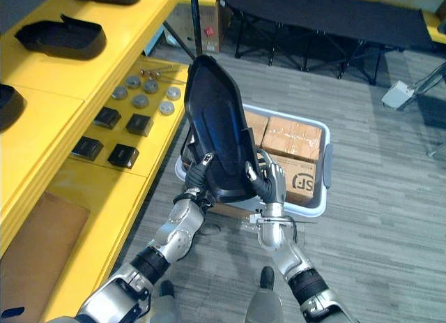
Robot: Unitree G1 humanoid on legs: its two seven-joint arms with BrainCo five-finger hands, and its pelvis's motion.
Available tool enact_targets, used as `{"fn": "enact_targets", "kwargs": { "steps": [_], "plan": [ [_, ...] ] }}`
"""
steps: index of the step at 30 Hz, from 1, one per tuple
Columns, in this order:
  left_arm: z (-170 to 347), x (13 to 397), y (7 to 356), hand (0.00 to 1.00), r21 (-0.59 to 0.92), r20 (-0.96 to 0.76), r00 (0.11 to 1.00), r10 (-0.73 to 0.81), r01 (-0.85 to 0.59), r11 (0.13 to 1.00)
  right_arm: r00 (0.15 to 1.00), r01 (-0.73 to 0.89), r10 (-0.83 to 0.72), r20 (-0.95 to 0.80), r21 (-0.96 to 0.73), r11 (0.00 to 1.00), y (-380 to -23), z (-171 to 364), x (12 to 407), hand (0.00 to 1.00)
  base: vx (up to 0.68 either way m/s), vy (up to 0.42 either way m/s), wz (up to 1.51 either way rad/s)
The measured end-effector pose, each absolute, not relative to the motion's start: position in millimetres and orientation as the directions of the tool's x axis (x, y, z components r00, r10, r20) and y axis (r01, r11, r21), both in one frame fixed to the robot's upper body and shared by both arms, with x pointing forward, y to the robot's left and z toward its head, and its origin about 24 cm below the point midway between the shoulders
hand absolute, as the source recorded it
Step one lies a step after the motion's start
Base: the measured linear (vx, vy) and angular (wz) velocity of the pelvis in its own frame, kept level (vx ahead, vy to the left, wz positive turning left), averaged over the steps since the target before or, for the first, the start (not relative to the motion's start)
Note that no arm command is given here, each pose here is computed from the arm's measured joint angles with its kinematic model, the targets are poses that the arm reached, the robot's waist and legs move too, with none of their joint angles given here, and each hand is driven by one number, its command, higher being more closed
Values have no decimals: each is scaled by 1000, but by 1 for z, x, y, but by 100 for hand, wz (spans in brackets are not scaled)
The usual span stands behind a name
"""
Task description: Walk over and take plastic housings, then place them on the shelf
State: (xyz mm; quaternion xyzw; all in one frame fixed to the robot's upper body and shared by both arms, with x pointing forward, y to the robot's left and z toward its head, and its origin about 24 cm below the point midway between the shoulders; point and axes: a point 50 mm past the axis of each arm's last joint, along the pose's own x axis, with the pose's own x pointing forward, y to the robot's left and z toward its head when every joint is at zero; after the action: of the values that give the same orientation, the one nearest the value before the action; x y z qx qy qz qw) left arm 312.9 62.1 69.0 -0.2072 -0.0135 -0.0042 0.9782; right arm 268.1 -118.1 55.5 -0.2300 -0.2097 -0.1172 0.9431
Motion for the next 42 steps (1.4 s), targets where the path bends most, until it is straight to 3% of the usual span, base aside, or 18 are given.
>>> {"fn": "enact_targets", "kwargs": {
  "steps": [2, 5, 9, 12, 17, 23, 27, 29, 33, 37, 39, 42],
  "plan": [
    [73, 312, 72, 100, -243, 105, 989, 104, -76, 967, 843, 334, -145, 518, -293, 896, -117, 69, 257, 0, -16, 5, -2],
    [78, 305, 83, 100, -91, 212, 958, 194, -178, 980, 771, 345, -210, 600, -117, 931, -126, 96, 248, 0, -2, 9, -6],
    [75, 291, 98, 100, 84, 327, 908, 262, -304, 949, 732, 355, -313, 604, 53, 933, -159, 111, 236, 0, 15, 17, -15],
    [76, 285, 108, 100, 118, 375, 872, 315, -382, 917, 733, 355, -341, 589, 97, 930, -175, 111, 224, 0, 9, 13, -12],
    [74, 270, 133, 100, 81, 384, 829, 407, -469, 879, 813, 367, -362, 456, 83, 927, -199, 86, 202, 0, -12, 10, -15],
    [79, 222, 155, 100, -218, 292, 797, 529, -483, 848, 897, 403, -405, 177, 49, 914, -205, 38, 186, 0, 20, 7, 3],
    [80, 201, 171, 100, -235, 283, 777, 562, -512, 826, 910, 404, -412, 51, 125, 906, -198, 18, 188, 0, 12, -2, 68],
    [78, 185, 192, 100, -213, 269, 724, 636, -599, 772, 934, 356, -358, -9, 124, 926, -190, 6, 194, 0, 13, 7, 87],
    [86, 154, 233, 100, -159, 316, 607, 729, -724, 671, 964, 266, -267, -7, 126, 956, -174, 6, 209, 0, 10, 2, 90],
    [90, 123, 262, 100, -143, 327, 500, 802, -812, 565, 969, 209, -224, 110, 129, 969, -169, 31, 236, 0, -6, -8, 62],
    [88, 116, 266, 100, -134, 311, 505, 805, -815, 563, 965, 193, -213, 151, 135, 972, -167, 41, 245, 0, 16, -14, 56],
    [89, 119, 264, 100, -127, 323, 569, 756, -766, 630, 967, 196, -214, 141, 132, 972, -167, 41, 247, 0, 30, -44, 71]
  ]
}}
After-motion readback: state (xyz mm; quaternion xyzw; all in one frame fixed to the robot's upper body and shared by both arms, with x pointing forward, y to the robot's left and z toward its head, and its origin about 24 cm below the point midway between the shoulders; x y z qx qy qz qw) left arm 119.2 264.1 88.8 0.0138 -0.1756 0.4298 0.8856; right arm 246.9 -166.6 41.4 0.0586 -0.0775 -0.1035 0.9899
